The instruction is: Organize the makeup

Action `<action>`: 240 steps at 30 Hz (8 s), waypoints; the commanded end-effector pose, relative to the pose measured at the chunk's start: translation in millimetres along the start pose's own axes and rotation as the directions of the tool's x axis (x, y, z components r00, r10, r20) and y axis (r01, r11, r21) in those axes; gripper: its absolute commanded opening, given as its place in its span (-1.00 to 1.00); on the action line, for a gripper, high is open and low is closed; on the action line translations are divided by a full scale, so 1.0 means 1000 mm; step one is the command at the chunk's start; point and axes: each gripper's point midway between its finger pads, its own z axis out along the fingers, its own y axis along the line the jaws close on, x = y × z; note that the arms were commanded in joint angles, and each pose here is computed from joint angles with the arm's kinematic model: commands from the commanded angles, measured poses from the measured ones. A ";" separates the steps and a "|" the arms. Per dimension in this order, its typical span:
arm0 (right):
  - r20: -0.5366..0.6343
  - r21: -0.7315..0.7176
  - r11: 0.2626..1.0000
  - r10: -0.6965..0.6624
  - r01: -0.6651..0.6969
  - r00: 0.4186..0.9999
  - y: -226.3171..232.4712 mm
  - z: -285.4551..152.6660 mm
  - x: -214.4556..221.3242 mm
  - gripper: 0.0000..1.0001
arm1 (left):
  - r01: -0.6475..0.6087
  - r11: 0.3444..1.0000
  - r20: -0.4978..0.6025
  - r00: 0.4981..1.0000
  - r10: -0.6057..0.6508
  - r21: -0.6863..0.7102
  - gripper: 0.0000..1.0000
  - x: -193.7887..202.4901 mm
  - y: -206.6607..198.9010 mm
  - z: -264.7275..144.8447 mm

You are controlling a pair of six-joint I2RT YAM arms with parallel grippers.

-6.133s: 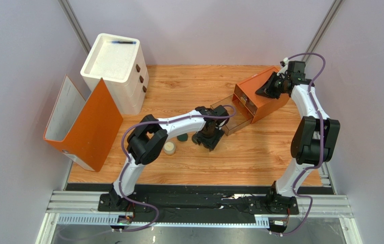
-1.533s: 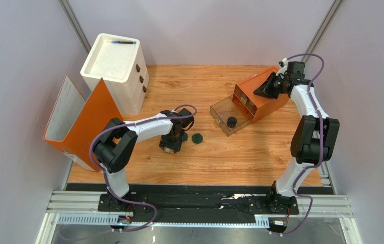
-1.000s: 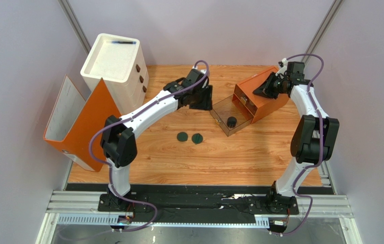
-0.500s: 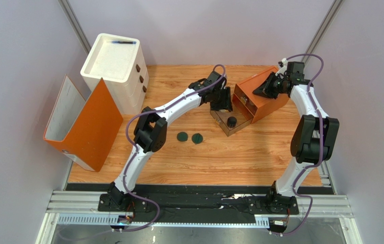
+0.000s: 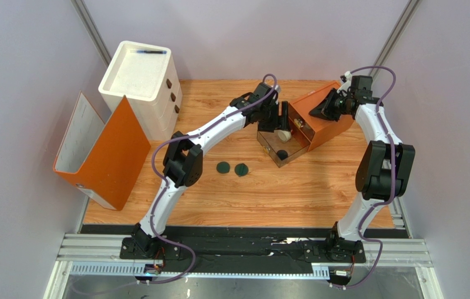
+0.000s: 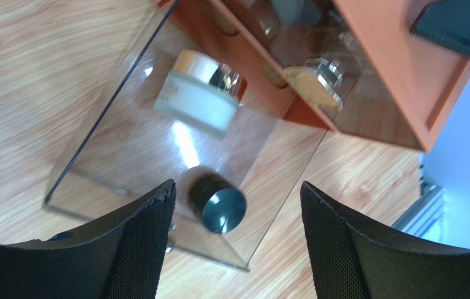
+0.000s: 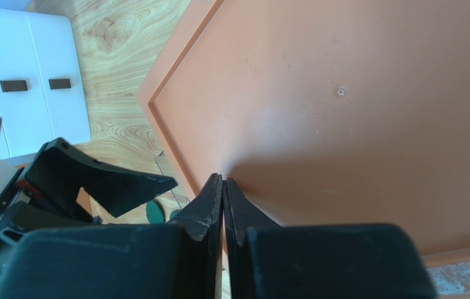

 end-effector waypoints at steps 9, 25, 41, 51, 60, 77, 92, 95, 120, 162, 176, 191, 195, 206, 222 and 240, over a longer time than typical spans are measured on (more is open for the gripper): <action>-0.297 0.338 0.938 0.182 -0.075 0.937 -0.089 0.016 0.103 -0.89 | -0.218 0.947 -0.009 0.975 0.223 -0.237 0.51 0.040 0.056 -0.123; -0.299 0.329 0.941 0.187 -0.083 0.936 -0.088 0.019 0.104 -0.90 | -0.242 0.908 -0.290 0.946 0.143 -0.343 0.65 0.128 0.132 -0.076; -0.299 0.338 0.938 0.184 -0.076 0.936 -0.090 0.019 0.101 -0.90 | -0.309 0.904 -0.448 0.881 0.155 -0.295 -0.85 0.181 0.134 -0.042; -0.301 0.339 0.937 0.187 -0.078 0.935 -0.091 0.018 0.103 -0.90 | -0.300 0.927 -0.224 0.942 0.250 -0.227 -1.00 0.104 0.068 -0.072; -0.298 0.336 0.939 0.184 -0.078 0.937 -0.090 0.018 0.102 -0.90 | -0.274 0.958 0.056 0.959 0.279 -0.083 -1.00 0.023 -0.014 -0.095; -0.299 0.335 0.939 0.181 -0.075 0.937 -0.089 0.017 0.103 -0.89 | -0.213 0.970 0.062 0.973 0.221 -0.116 0.40 -0.005 -0.021 -0.052; -0.300 0.331 0.940 0.186 -0.081 0.936 -0.089 0.018 0.104 -0.89 | -0.232 0.863 -0.063 0.971 0.229 -0.449 0.54 0.060 0.106 -0.137; -0.302 0.328 0.941 0.192 -0.087 0.934 -0.089 0.019 0.105 -0.89 | -0.217 0.849 -0.089 0.976 0.199 -0.482 0.57 0.078 0.131 -0.141; -0.301 0.330 0.941 0.185 -0.080 0.936 -0.089 0.018 0.103 -0.89 | -0.233 0.796 -0.364 0.931 0.017 -0.559 -1.00 0.155 0.199 -0.094; -0.304 0.332 0.940 0.186 -0.079 0.934 -0.089 0.018 0.104 -0.89 | -0.149 0.975 0.031 0.987 0.156 -0.165 -0.50 0.014 0.029 -0.062; -0.304 0.331 0.940 0.189 -0.083 0.934 -0.090 0.019 0.105 -0.89 | 0.106 0.985 -0.078 0.990 -0.117 -0.138 -1.00 0.064 0.077 -0.039; -0.303 0.322 0.942 0.193 -0.090 0.933 -0.088 0.020 0.106 -0.89 | 0.327 0.928 -0.157 0.940 -0.301 0.178 -1.00 0.045 -0.044 0.059; -0.303 0.320 0.943 0.192 -0.090 0.933 -0.088 0.019 0.106 -0.89 | 0.383 0.882 -0.144 0.923 -0.356 0.273 -1.00 0.029 -0.067 0.072; -0.302 0.308 0.947 0.192 -0.096 0.934 -0.085 0.020 0.105 -0.89 | 0.412 0.849 -0.104 0.910 -0.401 0.331 -1.00 0.016 -0.061 0.064; -0.260 0.300 0.952 0.148 -0.066 0.954 -0.074 0.008 0.089 -0.89 | 0.206 0.919 -0.023 0.977 -0.210 0.335 -1.00 0.008 -0.052 -0.015; 0.228 0.184 0.959 -0.257 0.217 0.939 0.098 -0.152 -0.002 0.59 | -0.256 0.960 0.055 0.963 0.264 -0.115 0.99 0.088 0.049 -0.234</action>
